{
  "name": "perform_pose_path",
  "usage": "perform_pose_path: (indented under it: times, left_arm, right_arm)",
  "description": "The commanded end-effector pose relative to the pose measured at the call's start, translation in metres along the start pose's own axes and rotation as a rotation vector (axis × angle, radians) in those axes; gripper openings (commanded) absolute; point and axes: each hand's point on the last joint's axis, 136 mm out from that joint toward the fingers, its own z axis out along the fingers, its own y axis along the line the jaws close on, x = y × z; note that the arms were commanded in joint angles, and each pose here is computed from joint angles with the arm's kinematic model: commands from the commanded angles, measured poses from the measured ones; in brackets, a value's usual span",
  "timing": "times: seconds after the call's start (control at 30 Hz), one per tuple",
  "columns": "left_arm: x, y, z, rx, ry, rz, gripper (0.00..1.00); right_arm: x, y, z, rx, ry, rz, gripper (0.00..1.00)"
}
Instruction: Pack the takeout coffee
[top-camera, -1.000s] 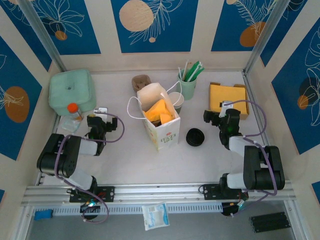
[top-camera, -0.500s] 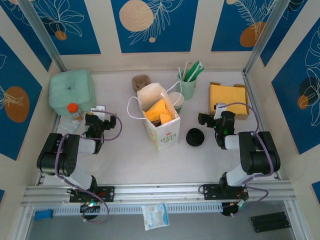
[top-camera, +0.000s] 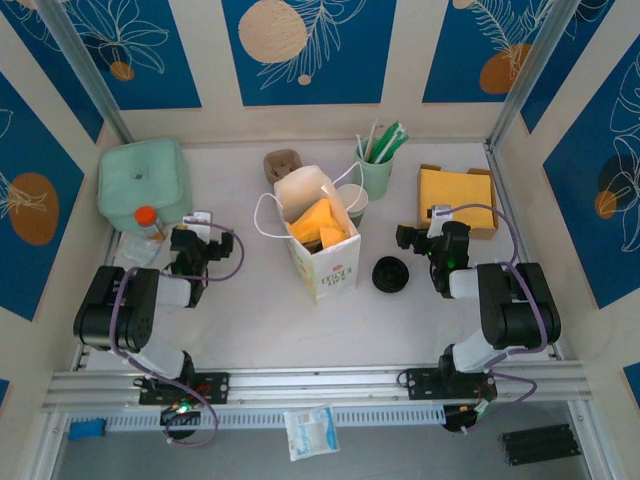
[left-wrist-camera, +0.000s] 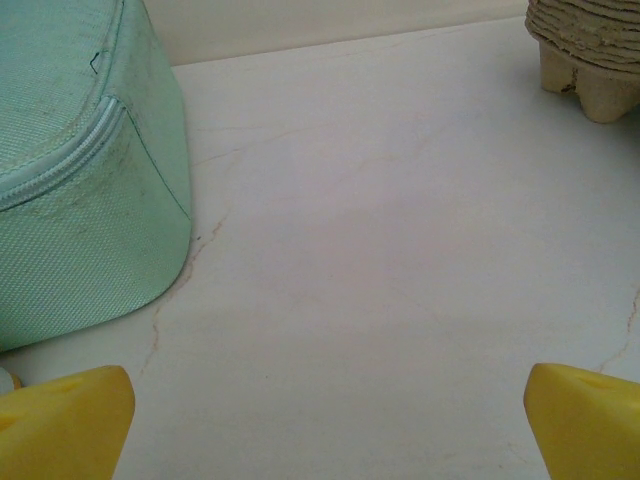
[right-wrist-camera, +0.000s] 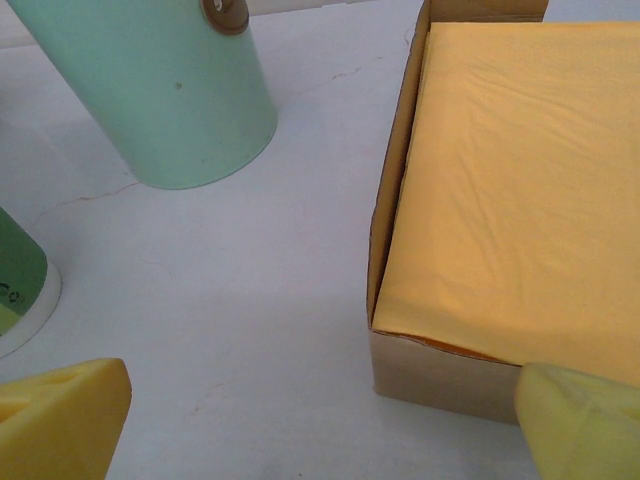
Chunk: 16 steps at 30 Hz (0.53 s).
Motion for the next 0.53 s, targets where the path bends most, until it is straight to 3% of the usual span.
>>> perform_pose_path:
  times: [0.0, 0.5]
  left_arm:
    - [-0.0070, 0.0003, 0.0018, 0.009, -0.024, -0.022, 0.99]
    - [-0.0081, -0.0007, -0.0008, 0.011, -0.036, -0.019, 0.99]
  right_arm:
    - [-0.0183, 0.0039, -0.0009, -0.021, -0.055, -0.026, 0.99]
    - [-0.0185, 0.0039, -0.0010, -0.020, -0.056, -0.027, 0.99]
